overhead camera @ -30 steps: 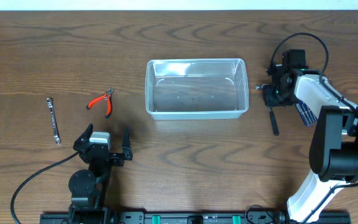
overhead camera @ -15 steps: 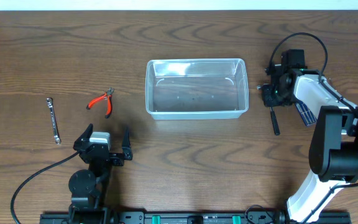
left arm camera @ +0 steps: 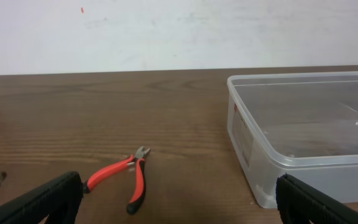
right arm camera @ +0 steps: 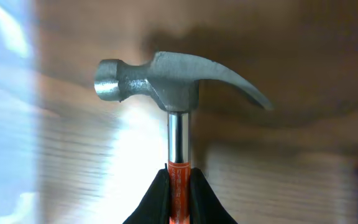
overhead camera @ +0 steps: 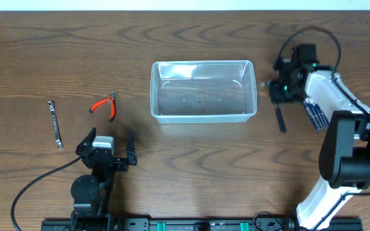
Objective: Pack container
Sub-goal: 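Close the right gripper on the hammer handle and lift, then carry the hammer into the clear container and release it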
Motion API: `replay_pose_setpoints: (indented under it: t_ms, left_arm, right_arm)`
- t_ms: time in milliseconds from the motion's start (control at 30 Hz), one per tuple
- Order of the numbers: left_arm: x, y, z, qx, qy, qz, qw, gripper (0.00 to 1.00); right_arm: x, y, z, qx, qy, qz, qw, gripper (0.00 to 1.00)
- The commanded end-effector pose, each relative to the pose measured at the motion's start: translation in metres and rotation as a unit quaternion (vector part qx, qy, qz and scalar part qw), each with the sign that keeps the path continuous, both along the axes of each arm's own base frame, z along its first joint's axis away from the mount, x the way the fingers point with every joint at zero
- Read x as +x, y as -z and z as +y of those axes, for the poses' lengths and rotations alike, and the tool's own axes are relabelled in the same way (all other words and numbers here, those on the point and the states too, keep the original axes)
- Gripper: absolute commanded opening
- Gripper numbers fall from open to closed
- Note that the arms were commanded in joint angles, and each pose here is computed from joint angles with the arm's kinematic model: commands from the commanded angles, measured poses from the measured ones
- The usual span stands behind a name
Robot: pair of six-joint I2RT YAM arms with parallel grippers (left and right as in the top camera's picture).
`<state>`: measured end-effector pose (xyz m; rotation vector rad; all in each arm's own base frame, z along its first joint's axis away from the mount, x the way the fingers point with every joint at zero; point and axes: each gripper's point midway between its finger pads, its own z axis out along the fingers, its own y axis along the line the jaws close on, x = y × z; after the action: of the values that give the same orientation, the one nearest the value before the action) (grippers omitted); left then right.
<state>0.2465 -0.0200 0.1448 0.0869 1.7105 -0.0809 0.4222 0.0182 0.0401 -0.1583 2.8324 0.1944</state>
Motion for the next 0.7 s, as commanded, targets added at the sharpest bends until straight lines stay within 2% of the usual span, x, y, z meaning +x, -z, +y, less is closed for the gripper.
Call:
replay_pose_setpoints:
  t_ms: [0,100,167,233,300,367,433,500,667]
  left_arm:
    - [0.0,0.008,-0.001,-0.007,0.004,0.01,1.0,0.98]
    - [0.0,0.008,-0.001,-0.007,0.004,0.01,1.0,0.98]
    - [0.0,0.008,-0.001,-0.007,0.004,0.01,1.0,0.98]
    - [0.0,0.008,-0.001,-0.007,0.004,0.01,1.0,0.98]
    - [0.0,0.008,-0.001,-0.007,0.004,0.01,1.0,0.98]
    - [0.0,0.008,-0.001,-0.007,0.004,0.01,1.0,0.98]
    - [0.0,0.008,-0.001,-0.007,0.004,0.01,1.0,0.98]
    - [0.0,0.008,-0.001,-0.007,0.004,0.01,1.0,0.98]
    - [0.0,0.008,-0.001,-0.007,0.004,0.01,1.0,0.98]
  right_arm:
    - [0.041,-0.123,0.023,0.001,-0.033,-0.156,0.987,0.01]
    - [0.042,-0.178,0.053,-0.02,-0.103,-0.222,0.969,0.01]
    - [0.029,-0.194,0.091,-0.027,-0.202,-0.24,0.949,0.01]
    - [0.005,-0.189,0.133,-0.028,-0.331,-0.234,0.914,0.01]
    - [-0.025,-0.166,0.168,-0.035,-0.465,-0.208,0.86,0.01]
    - [-0.04,-0.145,0.185,-0.048,-0.534,-0.184,0.824,0.01]
    - [-0.048,-0.123,0.197,-0.05,-0.58,-0.161,0.797,0.01]
    - [-0.05,-0.099,0.206,-0.048,-0.606,-0.139,0.782,0.01]
    - [-0.045,-0.041,0.219,-0.015,-0.62,-0.098,0.778,0.01]
